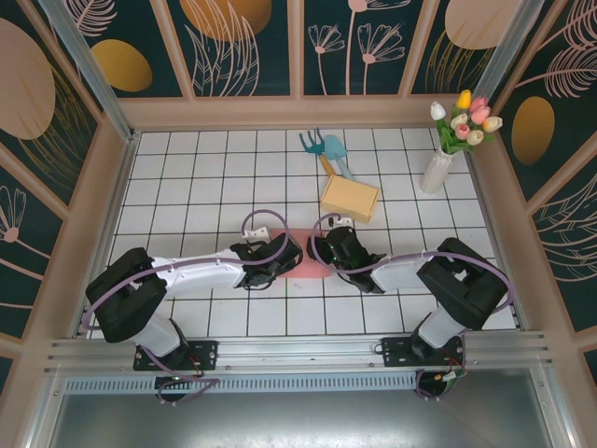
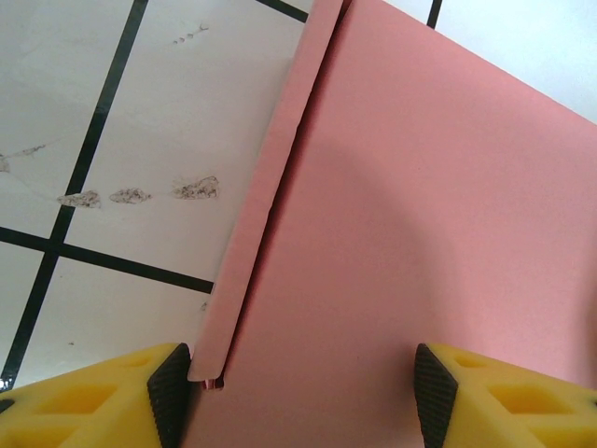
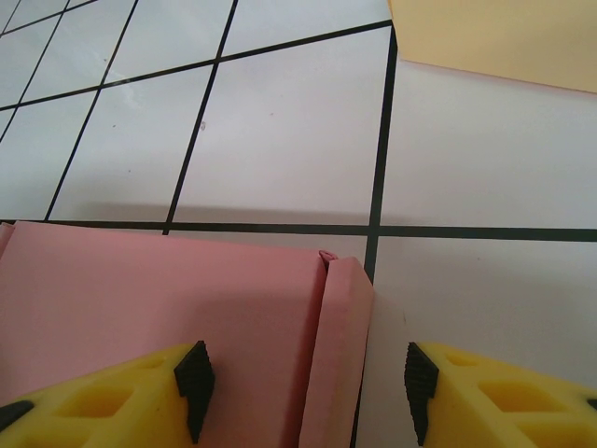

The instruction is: Fold the paper box

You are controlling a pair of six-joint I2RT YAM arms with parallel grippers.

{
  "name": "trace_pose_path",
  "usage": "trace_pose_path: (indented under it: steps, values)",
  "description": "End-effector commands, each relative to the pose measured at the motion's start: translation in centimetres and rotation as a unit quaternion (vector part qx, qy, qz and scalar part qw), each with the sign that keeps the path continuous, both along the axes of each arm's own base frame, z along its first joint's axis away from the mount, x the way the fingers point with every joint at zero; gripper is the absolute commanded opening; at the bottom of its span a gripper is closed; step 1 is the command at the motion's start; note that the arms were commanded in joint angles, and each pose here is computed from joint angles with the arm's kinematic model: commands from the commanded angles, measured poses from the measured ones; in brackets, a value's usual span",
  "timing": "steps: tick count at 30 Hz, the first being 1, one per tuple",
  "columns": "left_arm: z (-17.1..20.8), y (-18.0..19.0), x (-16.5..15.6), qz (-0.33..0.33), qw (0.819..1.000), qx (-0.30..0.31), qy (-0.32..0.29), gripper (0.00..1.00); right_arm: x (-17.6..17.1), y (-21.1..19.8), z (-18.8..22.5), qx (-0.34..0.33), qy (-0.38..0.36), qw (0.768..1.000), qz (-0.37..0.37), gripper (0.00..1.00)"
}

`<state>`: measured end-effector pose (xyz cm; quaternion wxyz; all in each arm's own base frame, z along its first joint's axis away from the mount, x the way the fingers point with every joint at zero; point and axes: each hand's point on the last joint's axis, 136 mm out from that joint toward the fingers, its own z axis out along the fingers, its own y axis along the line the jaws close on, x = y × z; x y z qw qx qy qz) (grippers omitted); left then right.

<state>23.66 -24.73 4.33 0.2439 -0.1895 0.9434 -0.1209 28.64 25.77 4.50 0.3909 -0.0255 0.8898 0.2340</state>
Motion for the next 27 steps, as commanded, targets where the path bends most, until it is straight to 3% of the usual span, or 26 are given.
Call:
trace_pose_path:
  steps: [1, 19, 27]
  values:
    - [-1.2, -0.4, -0.2, 0.006, 1.0, -0.011, 0.009, 0.64, -3.4, -1.9, -5.1, -0.062, 0.087, 0.994, 0.023, 0.61]
    - [-1.8, 0.8, -0.2, 0.017, 1.0, 0.007, 0.005, 0.63, -6.4, -1.0, 1.5, -0.015, 0.029, 0.999, 0.036, 0.6]
    - [-1.8, 0.9, -0.2, 0.019, 1.0, 0.008, 0.002, 0.63, -7.2, -1.4, 1.1, -0.008, 0.037, 0.999, 0.035, 0.58]
